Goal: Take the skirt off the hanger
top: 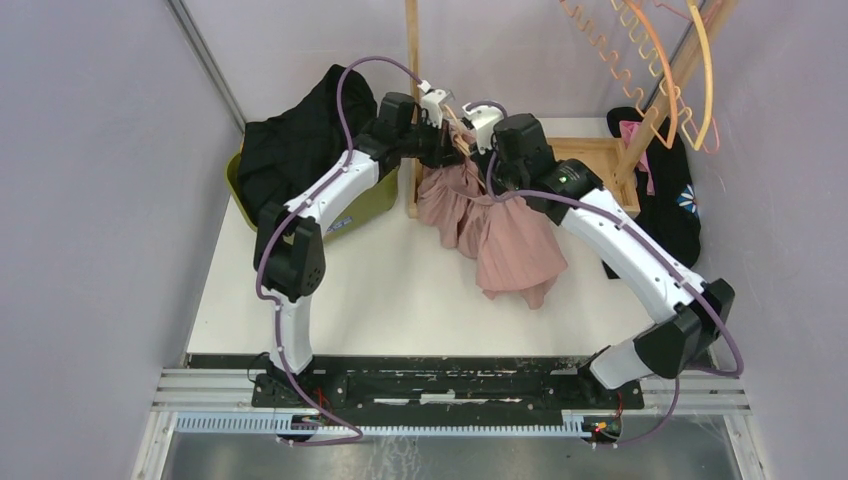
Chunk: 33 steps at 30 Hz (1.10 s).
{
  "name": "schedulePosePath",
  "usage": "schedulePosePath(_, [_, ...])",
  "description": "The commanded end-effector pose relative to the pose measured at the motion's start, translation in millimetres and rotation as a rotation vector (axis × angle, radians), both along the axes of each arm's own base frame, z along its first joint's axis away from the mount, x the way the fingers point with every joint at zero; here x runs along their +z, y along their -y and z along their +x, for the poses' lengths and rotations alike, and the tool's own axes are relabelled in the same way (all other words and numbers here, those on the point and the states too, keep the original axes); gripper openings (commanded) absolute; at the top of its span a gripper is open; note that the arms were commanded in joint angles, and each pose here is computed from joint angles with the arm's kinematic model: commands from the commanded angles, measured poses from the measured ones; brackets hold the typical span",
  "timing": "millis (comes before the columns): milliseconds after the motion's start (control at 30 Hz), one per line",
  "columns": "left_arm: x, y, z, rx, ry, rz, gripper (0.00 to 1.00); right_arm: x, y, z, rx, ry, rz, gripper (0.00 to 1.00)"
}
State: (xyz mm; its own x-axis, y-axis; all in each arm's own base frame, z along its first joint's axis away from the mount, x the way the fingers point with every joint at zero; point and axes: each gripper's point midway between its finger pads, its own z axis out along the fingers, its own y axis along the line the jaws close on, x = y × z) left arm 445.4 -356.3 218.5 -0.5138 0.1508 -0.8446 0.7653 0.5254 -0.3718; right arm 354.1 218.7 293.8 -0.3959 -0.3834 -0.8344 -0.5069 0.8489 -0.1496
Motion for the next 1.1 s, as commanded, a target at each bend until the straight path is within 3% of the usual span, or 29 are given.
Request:
schedulePosePath(0, [27, 27, -18, -0.072, 0.055, -0.038, 0.03, 52, -48, 45, 0.048, 0.196, 0.198, 0.01])
schedulePosePath(333, [30, 30, -37, -0.128, 0.042, -0.034, 0.03, 51, -41, 73, -0.045, 0.23, 0.157, 0.01])
schedulePosePath(433, [47, 28, -60, -0.206, 0.071, -0.035, 0.18, 50, -28, 75, -0.067, 0.234, 0.144, 0.01])
schedulePosePath(500, [57, 23, -71, -0.231, 0.097, -0.023, 0.21, 50, -23, 77, -0.08, 0.233, 0.144, 0.01])
schedulePosePath(567, [62, 17, -76, -0.229, 0.119, -0.002, 0.37, 50, -19, 77, -0.087, 0.233, 0.144, 0.01])
schedulePosePath(633, [69, 12, -76, -0.22, 0.151, 0.02, 0.7, 51, -15, 77, -0.091, 0.233, 0.143, 0.01])
schedulePosePath(700, [81, 6, -78, -0.209, 0.177, 0.033, 0.94, 49, -13, 75, -0.091, 0.228, 0.145, 0.01])
schedulePosePath(733, [91, 5, -79, -0.205, 0.197, 0.032, 1.0, 49, -13, 74, -0.09, 0.227, 0.148, 0.01])
schedulePosePath(867, [124, -1, -91, -0.191, 0.231, -0.017, 0.99, 46, -11, 72, -0.091, 0.222, 0.149, 0.01])
schedulePosePath(1067, [134, -1, -129, -0.289, 0.249, -0.06, 0.99, 48, -1, 77, -0.112, 0.232, 0.137, 0.01])
